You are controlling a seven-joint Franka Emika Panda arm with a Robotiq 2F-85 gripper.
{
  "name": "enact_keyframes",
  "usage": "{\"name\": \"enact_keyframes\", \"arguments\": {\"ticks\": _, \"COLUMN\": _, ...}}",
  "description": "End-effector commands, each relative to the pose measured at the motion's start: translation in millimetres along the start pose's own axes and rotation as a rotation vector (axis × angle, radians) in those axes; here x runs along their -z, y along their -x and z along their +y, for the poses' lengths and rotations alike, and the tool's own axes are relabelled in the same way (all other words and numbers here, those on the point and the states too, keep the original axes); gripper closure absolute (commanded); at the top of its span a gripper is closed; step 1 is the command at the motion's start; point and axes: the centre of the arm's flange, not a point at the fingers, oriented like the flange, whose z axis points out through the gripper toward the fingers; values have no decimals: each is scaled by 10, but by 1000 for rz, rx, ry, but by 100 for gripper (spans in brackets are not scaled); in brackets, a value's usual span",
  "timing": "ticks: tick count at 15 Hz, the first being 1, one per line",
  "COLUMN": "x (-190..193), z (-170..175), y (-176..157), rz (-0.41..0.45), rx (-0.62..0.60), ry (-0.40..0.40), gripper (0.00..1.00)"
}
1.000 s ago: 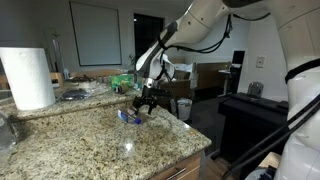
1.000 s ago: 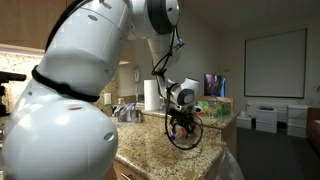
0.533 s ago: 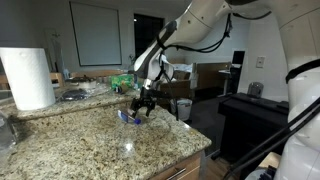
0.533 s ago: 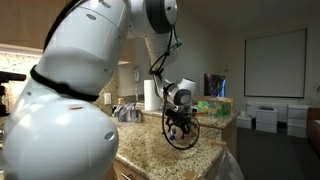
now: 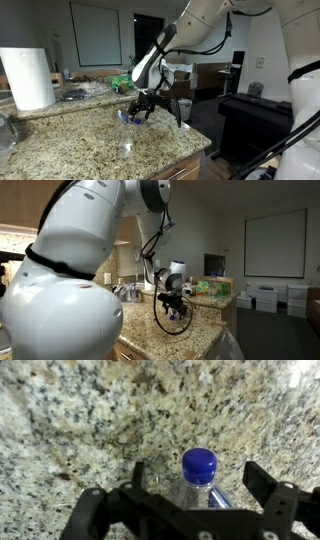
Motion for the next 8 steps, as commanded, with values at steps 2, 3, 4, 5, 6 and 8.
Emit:
{"name": "enact_keyframes", "arguments": {"ticks": 2, "x": -21, "z": -64, "y": 177, "rz": 76, "rx": -66, "ry": 74, "gripper": 4}}
{"name": "enact_keyframes", "arguments": {"ticks": 3, "x": -24, "z": -62, "y": 180, "rz": 93, "rx": -74, "ry": 86, "gripper": 26}}
{"name": "enact_keyframes", "arguments": {"ticks": 4, "x": -18, "z": -65, "y": 172, "rz": 111, "rx": -78, "ry": 98, "gripper": 28}}
{"name": "enact_keyframes", "arguments": {"ticks": 5, "x": -14, "z": -59, "y": 161, "rz": 124, "rx": -81, "ry": 107, "gripper": 31}}
{"name": "enact_keyframes", "arguments": {"ticks": 6, "x": -10, "z": -52, "y": 150, "rz": 135, "rx": -83, "ry": 111, "gripper": 38}}
{"name": "enact_keyframes", "arguments": {"ticks": 8, "x": -15, "z": -46, "y": 117, "rz": 146, "rx": -83, "ry": 106, "gripper": 52}}
